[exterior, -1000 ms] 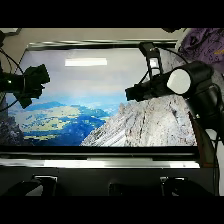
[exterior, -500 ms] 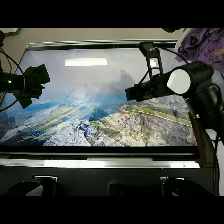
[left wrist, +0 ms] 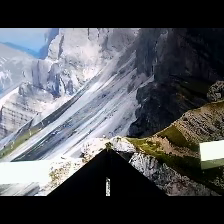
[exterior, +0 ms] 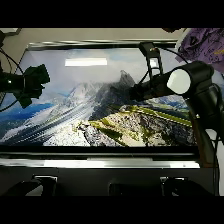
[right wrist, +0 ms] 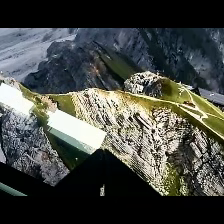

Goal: Fold the clothes and pants, and hang the long-sleeved shirts on hangers.

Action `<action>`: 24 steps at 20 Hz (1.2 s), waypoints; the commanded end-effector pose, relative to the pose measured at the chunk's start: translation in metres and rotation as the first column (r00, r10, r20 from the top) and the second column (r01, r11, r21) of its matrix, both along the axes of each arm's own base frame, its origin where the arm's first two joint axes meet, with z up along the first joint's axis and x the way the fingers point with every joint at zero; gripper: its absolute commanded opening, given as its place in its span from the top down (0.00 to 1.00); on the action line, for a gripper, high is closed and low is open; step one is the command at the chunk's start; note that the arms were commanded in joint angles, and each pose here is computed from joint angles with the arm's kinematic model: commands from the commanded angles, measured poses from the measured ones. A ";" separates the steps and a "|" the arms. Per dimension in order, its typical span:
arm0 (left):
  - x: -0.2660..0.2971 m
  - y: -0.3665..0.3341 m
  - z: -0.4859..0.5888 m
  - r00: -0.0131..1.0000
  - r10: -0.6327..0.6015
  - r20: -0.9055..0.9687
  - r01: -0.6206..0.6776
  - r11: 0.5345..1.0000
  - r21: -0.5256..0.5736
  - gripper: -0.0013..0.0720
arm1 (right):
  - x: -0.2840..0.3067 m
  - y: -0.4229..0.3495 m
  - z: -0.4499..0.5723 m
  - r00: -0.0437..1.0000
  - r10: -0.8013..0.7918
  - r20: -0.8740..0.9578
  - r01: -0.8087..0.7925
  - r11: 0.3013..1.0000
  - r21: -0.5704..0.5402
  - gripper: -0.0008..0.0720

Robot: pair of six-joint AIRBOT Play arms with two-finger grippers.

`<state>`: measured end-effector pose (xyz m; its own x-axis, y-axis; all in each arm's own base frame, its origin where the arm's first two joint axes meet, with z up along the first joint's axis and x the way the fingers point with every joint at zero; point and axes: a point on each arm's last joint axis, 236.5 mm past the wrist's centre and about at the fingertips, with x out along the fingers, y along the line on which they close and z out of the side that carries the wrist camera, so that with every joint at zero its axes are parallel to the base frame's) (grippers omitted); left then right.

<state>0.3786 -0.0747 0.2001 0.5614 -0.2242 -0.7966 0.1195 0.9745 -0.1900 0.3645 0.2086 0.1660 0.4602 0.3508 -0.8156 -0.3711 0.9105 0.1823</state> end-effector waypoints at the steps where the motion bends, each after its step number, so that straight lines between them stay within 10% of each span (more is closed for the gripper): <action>1: 0.000 0.000 0.000 1.000 0.001 0.000 -0.001 1.000 -0.001 0.95 | 0.000 0.001 0.001 1.000 0.001 0.001 -0.001 1.000 0.002 0.95; 3: 0.000 0.001 -0.001 1.000 0.005 -0.004 -0.005 1.000 0.002 0.78 | 0.001 0.001 0.002 1.000 0.000 0.006 0.000 1.000 0.005 0.95; 4: 0.002 0.008 0.000 1.000 0.021 0.005 -0.021 1.000 0.016 0.24 | 0.003 0.002 0.004 1.000 -0.001 0.019 0.001 1.000 0.011 0.95; 5: 0.009 0.024 0.001 0.997 0.066 0.032 -0.068 0.996 0.063 0.00 | 0.007 0.003 0.006 0.999 -0.004 0.035 0.003 1.000 0.020 0.95; 11: 0.090 0.180 -0.024 0.897 0.384 0.219 -0.432 0.866 0.251 0.00 | 0.008 0.004 0.008 0.999 -0.005 0.043 0.004 1.000 0.026 0.95; 24: 0.197 0.308 -0.252 0.841 0.521 0.146 -0.541 0.807 0.238 0.00 | 0.008 0.004 0.007 0.999 -0.005 0.040 0.004 1.000 0.023 0.95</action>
<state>0.5551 0.2209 -0.0215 0.5761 0.3318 -0.7470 -0.4250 0.9022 0.0730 0.3730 0.2127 0.1730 0.4963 0.3681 -0.7862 -0.3744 0.9078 0.1887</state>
